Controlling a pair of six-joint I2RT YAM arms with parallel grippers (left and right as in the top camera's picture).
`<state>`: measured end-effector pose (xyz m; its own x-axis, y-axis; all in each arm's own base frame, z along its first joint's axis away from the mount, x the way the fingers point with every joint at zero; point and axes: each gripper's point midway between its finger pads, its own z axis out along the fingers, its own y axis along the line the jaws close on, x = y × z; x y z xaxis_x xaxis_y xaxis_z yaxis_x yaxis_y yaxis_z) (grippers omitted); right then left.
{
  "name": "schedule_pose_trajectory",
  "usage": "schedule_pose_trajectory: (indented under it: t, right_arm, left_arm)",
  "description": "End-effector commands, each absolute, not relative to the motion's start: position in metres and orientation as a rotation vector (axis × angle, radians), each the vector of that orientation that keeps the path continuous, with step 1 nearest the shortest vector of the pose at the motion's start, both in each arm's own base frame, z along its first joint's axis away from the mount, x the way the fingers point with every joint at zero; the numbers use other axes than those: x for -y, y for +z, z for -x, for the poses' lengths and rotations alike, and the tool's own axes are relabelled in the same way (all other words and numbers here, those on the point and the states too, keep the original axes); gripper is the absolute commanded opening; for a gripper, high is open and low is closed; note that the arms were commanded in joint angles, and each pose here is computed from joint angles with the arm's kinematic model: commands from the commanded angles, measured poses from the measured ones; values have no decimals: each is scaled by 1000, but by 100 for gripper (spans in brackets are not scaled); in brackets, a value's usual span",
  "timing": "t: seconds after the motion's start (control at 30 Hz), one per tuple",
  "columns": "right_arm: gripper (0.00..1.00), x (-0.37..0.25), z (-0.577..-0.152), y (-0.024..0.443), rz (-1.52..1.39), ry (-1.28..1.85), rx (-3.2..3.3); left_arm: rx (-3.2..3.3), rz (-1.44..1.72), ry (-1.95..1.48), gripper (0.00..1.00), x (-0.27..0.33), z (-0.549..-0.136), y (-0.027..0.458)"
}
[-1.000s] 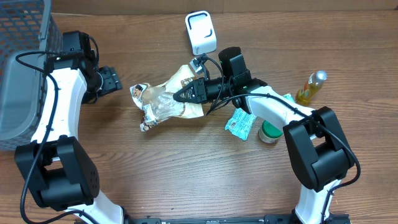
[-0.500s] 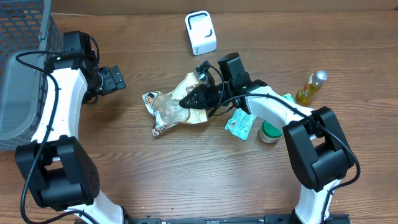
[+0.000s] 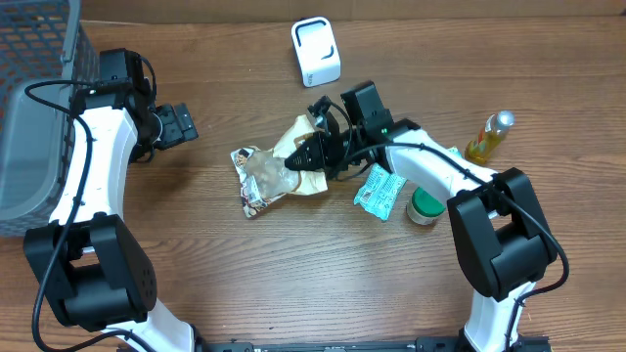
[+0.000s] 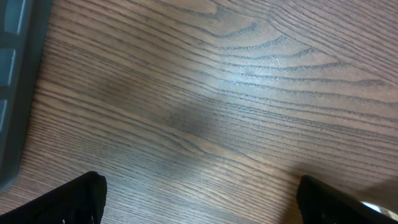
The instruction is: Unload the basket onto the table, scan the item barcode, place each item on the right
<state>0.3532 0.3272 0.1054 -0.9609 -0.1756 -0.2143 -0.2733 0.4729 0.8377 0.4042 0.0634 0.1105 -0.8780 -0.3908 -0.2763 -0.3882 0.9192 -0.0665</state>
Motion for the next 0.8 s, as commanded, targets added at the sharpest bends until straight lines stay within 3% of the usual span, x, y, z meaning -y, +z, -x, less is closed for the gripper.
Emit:
schedule_pose_trajectory:
  t: [0.0,0.33,0.77]
  right_arm:
    - [3,-338,-377,180,557,1471,-2434]
    - [3,-284,-447,295,667,625,-2256]
    - [4,-274,-521,261,967,-28,-2007]
  left_arm:
    - [-2773,576,5,100,-68,-409,117]
    - [-2773,576,5,99,-68,-409,117]
    - [-2773,576,5,100,-68,-409,117]
